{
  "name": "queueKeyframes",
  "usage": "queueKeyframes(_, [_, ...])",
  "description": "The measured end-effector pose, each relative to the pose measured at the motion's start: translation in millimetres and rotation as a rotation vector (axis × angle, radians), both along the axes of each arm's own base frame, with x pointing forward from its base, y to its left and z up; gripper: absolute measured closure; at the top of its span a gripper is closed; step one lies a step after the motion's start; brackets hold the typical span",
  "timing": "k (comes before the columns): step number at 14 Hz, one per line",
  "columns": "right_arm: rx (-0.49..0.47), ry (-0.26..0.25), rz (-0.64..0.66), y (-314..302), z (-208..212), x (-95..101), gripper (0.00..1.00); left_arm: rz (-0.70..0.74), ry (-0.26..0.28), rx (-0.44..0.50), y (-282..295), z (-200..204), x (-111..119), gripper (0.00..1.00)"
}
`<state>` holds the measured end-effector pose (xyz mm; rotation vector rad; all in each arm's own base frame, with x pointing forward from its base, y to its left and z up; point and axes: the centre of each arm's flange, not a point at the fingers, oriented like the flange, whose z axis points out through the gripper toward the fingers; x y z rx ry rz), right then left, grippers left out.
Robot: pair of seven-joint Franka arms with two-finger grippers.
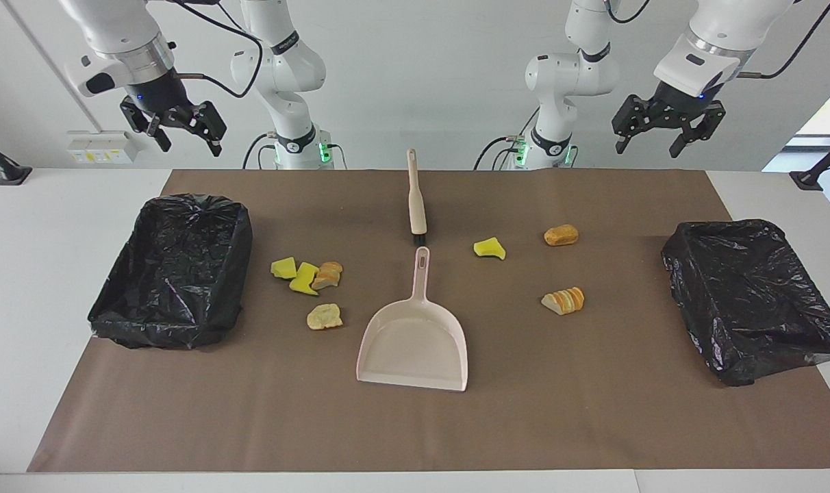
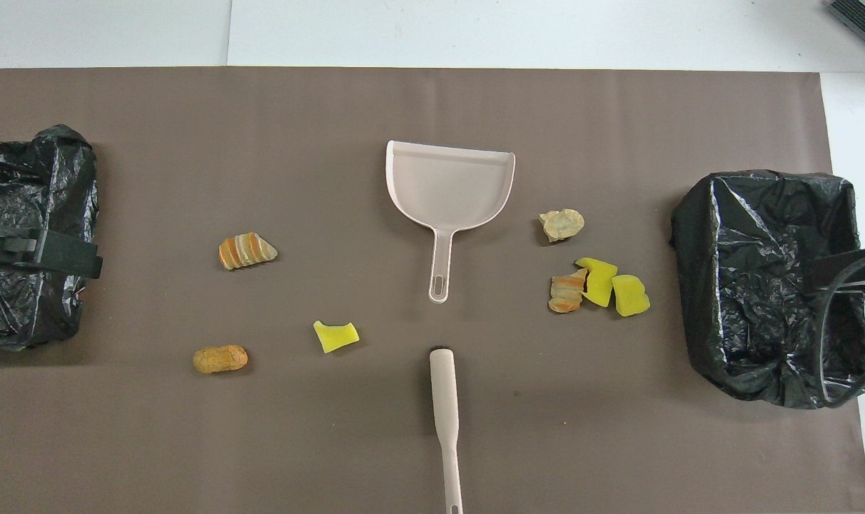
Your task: Sweep and dump trash in bin
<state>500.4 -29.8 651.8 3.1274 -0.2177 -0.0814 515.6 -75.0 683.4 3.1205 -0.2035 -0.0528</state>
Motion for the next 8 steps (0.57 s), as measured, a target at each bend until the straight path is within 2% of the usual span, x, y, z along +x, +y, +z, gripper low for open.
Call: queueKeyframes(8, [0.0,0.0,0.03,15.2,-0.1,0.7,0.0,0.046,0.0,0.0,23.9,0.0,2.9,0.0])
